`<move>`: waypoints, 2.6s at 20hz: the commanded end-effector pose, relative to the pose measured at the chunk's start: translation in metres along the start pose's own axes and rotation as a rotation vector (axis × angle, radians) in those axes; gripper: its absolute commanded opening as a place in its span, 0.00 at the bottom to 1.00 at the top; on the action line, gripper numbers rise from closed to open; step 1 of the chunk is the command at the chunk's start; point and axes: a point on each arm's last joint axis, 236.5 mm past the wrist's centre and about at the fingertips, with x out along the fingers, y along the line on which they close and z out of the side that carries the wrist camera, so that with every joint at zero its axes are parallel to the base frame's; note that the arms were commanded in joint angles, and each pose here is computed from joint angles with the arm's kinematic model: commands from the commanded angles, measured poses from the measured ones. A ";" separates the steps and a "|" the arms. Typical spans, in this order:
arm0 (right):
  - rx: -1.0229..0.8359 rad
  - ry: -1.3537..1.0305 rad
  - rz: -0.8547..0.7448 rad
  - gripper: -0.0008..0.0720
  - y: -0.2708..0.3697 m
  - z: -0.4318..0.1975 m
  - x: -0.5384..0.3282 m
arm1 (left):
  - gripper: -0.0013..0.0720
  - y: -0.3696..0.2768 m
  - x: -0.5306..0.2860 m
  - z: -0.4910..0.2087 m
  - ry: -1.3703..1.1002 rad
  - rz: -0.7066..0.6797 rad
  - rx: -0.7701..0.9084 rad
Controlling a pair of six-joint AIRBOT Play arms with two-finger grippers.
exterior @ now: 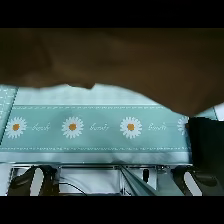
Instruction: Fold the shirts.
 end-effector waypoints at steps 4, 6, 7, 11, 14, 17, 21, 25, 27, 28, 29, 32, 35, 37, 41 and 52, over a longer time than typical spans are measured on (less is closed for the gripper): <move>0.035 0.136 -0.043 0.05 0.005 -0.045 -0.046 | 0.04 0.007 -0.057 -0.018 0.109 0.104 0.098; 0.062 0.223 -0.023 0.05 0.006 -0.068 -0.034 | 0.04 0.011 -0.048 -0.061 0.234 0.083 0.041; 0.082 0.271 -0.001 0.05 0.008 -0.083 -0.025 | 0.04 0.013 -0.040 -0.086 0.298 0.077 0.000; 0.192 0.447 0.064 0.05 0.007 -0.152 0.031 | 0.04 0.021 -0.007 -0.203 0.543 0.042 -0.181; 0.303 0.539 0.055 0.05 -0.009 -0.214 0.089 | 0.04 0.037 0.024 -0.289 0.665 0.076 -0.335; 0.374 0.640 0.048 0.05 -0.029 -0.274 0.154 | 0.04 0.051 0.061 -0.369 0.775 0.102 -0.441; 0.502 0.696 0.086 0.05 -0.043 -0.329 0.248 | 0.04 0.058 0.124 -0.451 0.850 0.122 -0.480; 0.598 0.691 0.080 0.05 -0.067 -0.362 0.336 | 0.04 0.055 0.184 -0.512 0.869 0.127 -0.492; 0.643 0.693 0.074 0.05 -0.077 -0.369 0.372 | 0.04 0.047 0.204 -0.532 0.883 0.116 -0.528; 0.665 0.696 0.079 0.05 -0.079 -0.372 0.385 | 0.04 0.041 0.209 -0.544 0.908 0.104 -0.545; 0.690 0.703 0.088 0.05 -0.079 -0.376 0.397 | 0.04 0.035 0.211 -0.554 0.935 0.093 -0.554; 0.718 0.760 0.111 0.05 -0.077 -0.391 0.408 | 0.04 0.023 0.201 -0.575 1.038 0.057 -0.570; 0.719 0.785 0.115 0.05 -0.083 -0.393 0.402 | 0.04 0.020 0.187 -0.570 1.115 0.016 -0.580; 0.722 0.808 0.124 0.05 -0.093 -0.392 0.390 | 0.04 0.012 0.166 -0.563 1.222 -0.069 -0.559; 0.678 0.984 0.146 0.05 -0.111 -0.416 0.344 | 0.04 -0.020 0.093 -0.572 1.495 -0.257 -0.537; 0.644 1.241 0.078 0.05 -0.113 -0.488 0.292 | 0.04 -0.025 0.045 -0.629 1.578 -0.181 -0.576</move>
